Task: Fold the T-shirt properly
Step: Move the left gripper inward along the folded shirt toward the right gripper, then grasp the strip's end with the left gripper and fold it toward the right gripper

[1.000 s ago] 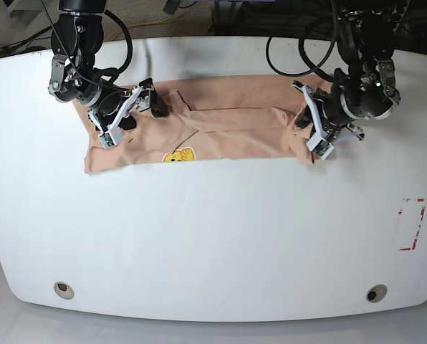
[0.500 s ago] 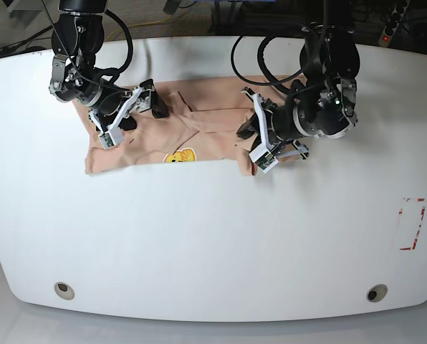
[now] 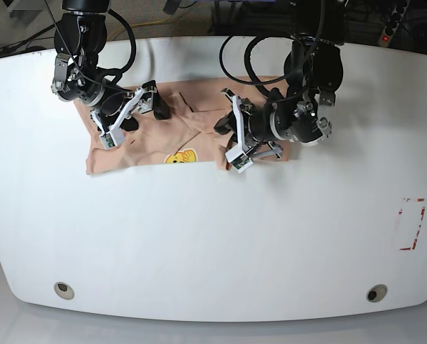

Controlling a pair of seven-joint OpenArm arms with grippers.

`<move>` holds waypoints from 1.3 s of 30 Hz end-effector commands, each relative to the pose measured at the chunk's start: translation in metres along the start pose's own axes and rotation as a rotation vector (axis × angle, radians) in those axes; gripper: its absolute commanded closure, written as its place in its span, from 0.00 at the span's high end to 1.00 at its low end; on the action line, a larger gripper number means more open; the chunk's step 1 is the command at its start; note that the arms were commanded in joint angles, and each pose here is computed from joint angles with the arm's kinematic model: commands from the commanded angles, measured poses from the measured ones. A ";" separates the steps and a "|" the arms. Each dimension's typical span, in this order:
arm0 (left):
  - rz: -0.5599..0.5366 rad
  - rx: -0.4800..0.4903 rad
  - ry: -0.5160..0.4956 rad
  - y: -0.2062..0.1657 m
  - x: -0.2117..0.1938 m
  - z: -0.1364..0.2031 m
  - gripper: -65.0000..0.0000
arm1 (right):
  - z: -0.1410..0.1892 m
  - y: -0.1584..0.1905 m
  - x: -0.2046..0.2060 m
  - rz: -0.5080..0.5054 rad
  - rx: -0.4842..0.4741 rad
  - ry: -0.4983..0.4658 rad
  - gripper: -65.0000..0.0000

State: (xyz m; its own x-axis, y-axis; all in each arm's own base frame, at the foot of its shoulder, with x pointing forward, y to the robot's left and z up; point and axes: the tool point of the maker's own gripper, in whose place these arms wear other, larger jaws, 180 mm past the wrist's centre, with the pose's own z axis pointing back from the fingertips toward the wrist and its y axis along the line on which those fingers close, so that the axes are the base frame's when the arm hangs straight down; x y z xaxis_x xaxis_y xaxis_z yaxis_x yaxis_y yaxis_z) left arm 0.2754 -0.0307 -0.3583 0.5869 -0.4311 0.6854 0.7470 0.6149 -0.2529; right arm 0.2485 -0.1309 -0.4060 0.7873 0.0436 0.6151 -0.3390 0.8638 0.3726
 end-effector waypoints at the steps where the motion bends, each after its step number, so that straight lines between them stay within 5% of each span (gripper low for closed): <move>1: 0.049 0.000 -0.076 -0.002 0.027 0.000 0.34 | 0.001 0.001 0.003 0.013 0.002 -0.001 0.84; 5: 0.111 0.001 -0.095 -0.008 0.039 -0.004 0.56 | 0.002 -0.001 0.003 0.014 -0.002 -0.001 0.84; 13: -0.208 -0.018 -0.115 -0.045 0.072 0.021 0.57 | 0.002 0.000 0.003 0.014 -0.001 0.000 0.84; 18: -0.221 0.115 -0.081 0.002 0.055 0.051 0.57 | 0.002 -0.001 0.003 0.015 -0.001 -0.001 0.84; 20: -0.168 0.193 -0.067 0.032 0.041 0.067 0.53 | 0.002 0.000 0.003 0.014 0.000 -0.002 0.84; 26: -0.072 0.290 -0.047 0.070 0.012 0.090 0.16 | 0.002 0.000 0.004 0.014 0.003 -0.006 0.84; 32: -0.055 0.315 0.071 0.075 -0.021 0.079 0.14 | 0.002 0.000 0.004 0.014 0.003 -0.006 0.84; 39: -0.192 0.244 0.158 0.043 -0.026 0.052 0.14 | 0.002 0.000 0.004 0.015 0.001 -0.004 0.84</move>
State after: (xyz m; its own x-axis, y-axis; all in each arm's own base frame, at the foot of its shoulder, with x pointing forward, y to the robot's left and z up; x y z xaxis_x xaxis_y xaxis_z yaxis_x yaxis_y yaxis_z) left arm 0.2700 0.0480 -0.3633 0.5361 -0.6424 0.5477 0.7519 0.6583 0.0361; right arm 0.2491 -0.1299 -0.4056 0.7862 0.0426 0.6165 -0.3403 0.8626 0.3743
